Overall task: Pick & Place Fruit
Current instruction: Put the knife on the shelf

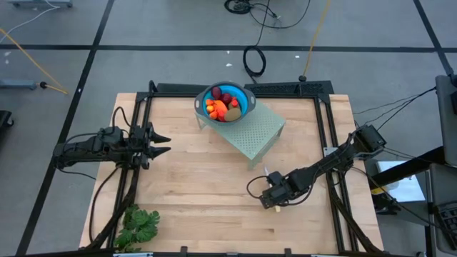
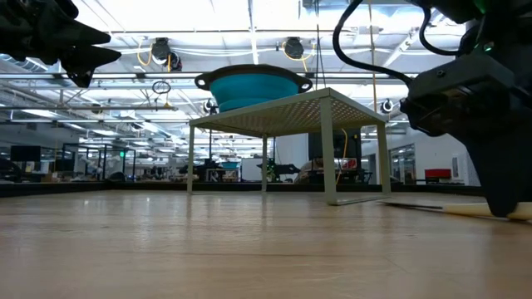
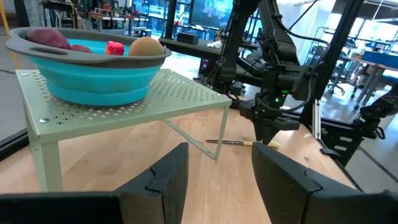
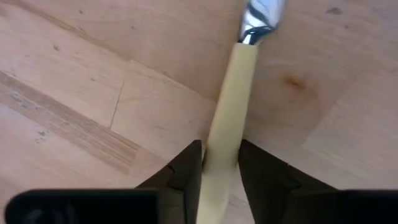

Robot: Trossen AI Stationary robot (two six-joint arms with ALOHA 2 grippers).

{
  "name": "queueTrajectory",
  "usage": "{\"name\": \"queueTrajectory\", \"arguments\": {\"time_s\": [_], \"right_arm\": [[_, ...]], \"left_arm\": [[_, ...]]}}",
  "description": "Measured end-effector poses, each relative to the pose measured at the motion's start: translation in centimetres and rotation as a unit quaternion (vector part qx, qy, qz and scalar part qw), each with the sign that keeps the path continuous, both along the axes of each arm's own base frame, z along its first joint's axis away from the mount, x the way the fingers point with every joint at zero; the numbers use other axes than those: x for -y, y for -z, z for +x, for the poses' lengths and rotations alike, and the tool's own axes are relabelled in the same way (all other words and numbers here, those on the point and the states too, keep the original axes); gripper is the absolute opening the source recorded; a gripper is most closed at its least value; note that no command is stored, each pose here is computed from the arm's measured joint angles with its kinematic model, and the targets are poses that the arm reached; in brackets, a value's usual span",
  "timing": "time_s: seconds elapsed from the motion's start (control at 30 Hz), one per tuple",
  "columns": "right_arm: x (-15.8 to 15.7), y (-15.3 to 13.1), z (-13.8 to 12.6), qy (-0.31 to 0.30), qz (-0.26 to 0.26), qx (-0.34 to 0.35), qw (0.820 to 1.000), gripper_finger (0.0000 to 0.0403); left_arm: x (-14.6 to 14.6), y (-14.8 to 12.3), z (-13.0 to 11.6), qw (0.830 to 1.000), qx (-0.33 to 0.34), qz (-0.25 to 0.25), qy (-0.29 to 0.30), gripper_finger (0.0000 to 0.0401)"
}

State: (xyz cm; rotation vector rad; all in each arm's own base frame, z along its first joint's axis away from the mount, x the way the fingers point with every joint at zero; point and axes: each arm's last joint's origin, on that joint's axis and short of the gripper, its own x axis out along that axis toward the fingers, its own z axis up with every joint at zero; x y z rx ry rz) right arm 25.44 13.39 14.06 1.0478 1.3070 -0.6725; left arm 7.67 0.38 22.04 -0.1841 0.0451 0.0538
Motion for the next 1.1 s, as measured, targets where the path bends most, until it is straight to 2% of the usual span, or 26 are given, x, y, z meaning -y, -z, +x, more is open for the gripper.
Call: {"name": "queueTrajectory", "arguments": {"time_s": [0.27, 0.77, 1.1], "right_arm": [[0.2, 0.5, -0.4, 0.0, -0.001, -0.002, 1.0, 0.0068], [0.1, 0.5, -0.6, 0.049, 0.02, -0.028, 0.998, 0.0062], [0.2, -1.1, -1.5, 0.067, 0.048, -0.032, 0.996, 0.0061]], "left_arm": [[0.0, 0.0, 0.0, 1.0, 0.0, 0.001, 0.0, 0.0177], [0.0, 0.0, 0.0, 1.0, 0.0, 0.003, 0.001, 0.0177], [0.0, 0.0, 0.0, 1.0, 0.0, 0.003, 0.001, 0.0177]]}}
